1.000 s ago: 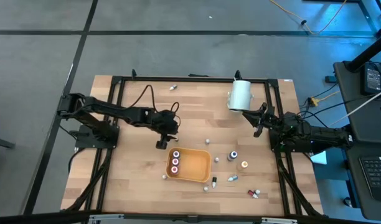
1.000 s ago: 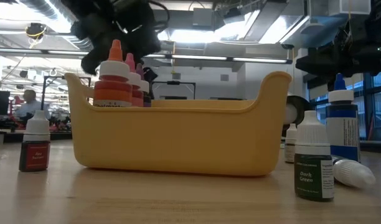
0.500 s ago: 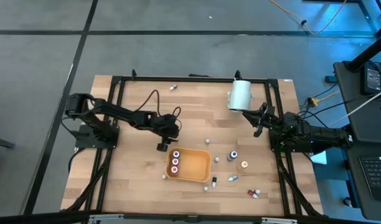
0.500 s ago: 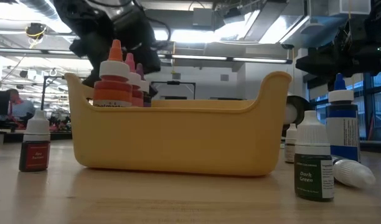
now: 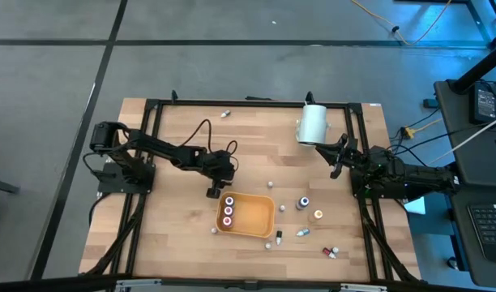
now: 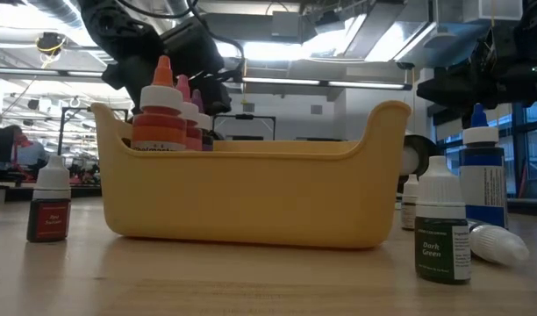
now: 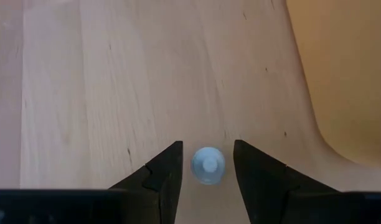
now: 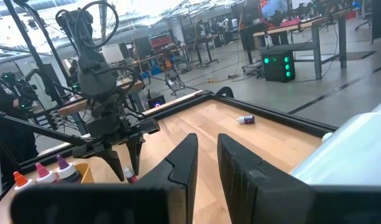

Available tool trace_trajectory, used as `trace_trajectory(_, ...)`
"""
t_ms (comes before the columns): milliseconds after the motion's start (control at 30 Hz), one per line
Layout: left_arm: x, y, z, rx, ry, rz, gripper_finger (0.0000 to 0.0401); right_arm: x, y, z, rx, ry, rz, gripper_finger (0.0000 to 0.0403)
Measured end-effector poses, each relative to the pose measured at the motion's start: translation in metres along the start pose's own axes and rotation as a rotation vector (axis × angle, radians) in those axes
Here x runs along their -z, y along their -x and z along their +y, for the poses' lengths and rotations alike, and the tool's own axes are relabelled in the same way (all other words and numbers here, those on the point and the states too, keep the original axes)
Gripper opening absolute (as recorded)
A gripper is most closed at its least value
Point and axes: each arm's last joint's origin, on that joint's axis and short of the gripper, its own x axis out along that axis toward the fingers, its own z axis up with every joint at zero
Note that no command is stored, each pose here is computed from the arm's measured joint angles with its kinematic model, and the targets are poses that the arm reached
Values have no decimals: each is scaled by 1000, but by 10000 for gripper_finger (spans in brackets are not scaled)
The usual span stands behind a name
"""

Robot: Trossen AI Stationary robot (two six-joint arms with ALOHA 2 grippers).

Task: Pick & Place food coloring
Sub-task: Put the small pink food coloring bottle in the yellow bin

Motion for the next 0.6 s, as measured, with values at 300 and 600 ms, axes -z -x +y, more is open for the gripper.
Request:
trace_trajectory(300,0,0,0,-2,24,6,62,0,0,0,0,29,0,65)
trace_trajectory(600,-28,31,15,-95,92,35,63,0,0,0,0,29,-1,65)
